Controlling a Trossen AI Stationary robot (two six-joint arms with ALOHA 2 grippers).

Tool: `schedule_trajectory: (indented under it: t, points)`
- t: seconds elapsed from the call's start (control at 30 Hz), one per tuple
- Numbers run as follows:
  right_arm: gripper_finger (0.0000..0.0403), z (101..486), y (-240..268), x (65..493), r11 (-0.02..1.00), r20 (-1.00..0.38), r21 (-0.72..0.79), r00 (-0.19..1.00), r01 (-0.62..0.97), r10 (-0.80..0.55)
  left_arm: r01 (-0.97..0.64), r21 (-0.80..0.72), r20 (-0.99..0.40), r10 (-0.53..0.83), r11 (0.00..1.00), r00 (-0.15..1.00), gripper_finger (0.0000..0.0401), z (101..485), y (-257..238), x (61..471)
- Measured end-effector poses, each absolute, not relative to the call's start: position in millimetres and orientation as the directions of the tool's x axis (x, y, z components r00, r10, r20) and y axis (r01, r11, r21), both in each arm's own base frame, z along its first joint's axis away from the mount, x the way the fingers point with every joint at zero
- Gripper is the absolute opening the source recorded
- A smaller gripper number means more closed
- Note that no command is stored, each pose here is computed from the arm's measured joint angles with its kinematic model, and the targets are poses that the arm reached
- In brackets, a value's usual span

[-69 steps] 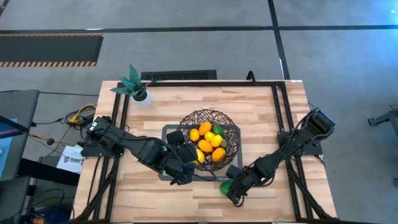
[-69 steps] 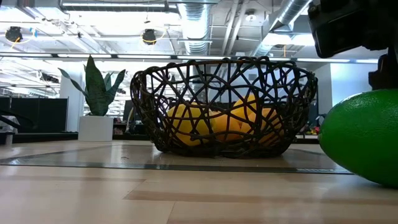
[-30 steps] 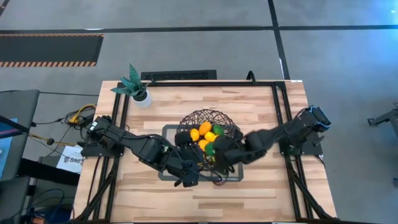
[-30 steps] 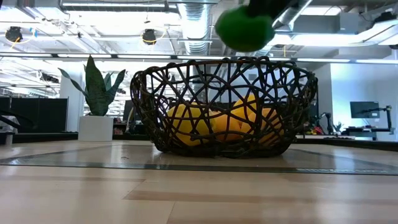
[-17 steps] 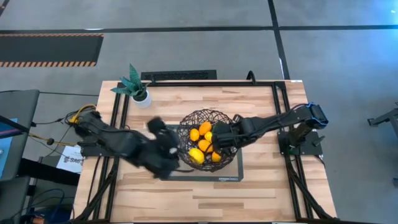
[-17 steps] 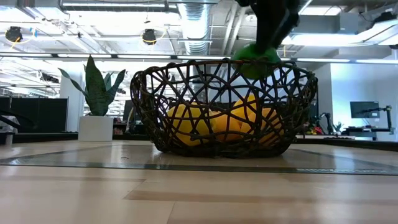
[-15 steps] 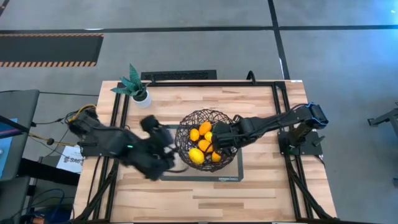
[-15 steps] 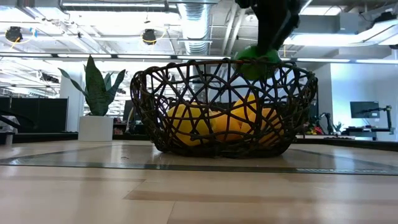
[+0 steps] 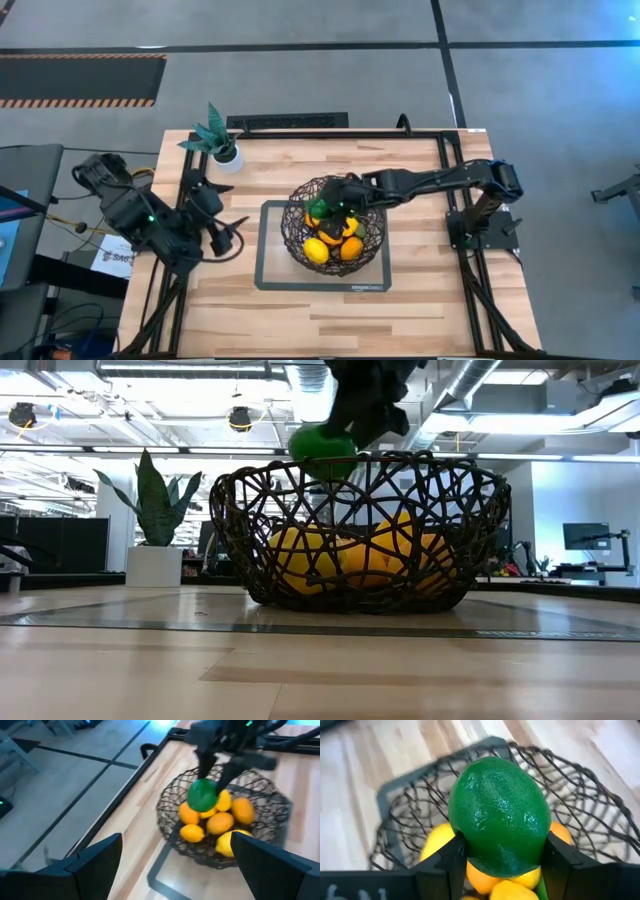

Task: Build produce basket
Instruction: Put the lime into the basket

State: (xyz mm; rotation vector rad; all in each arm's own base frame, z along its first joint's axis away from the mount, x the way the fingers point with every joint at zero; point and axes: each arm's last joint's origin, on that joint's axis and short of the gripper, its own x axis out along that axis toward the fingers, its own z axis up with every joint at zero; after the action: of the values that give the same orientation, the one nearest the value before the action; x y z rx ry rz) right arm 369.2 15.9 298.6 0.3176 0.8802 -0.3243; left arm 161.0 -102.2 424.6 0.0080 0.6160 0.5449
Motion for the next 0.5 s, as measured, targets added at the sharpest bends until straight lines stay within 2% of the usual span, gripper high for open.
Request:
schedule_trajectory:
  t: [0.23,0.4,0.5]
  points:
    - [0.0195,299.7,-1.4,371.8,0.898,-0.781,0.18,0.613,0.401,-0.118,-0.498,0.126,-0.48,0.492,0.858,0.726,0.0359,392.2,-81.5,137.6]
    - [0.0195,278.6,-2.1,373.5,0.891,-0.773,0.272,0.634,0.364,-0.023,-0.461,0.071,-0.408,0.447,0.885,0.796,0.0359,370.8,-68.3,126.2]
    - [0.0195,265.0,-1.2,370.1,0.879,-0.794,0.291,0.608,0.378,0.001,-0.435,0.044,-0.38,0.417,0.9,0.825,0.0359,357.6,-58.5,121.7]
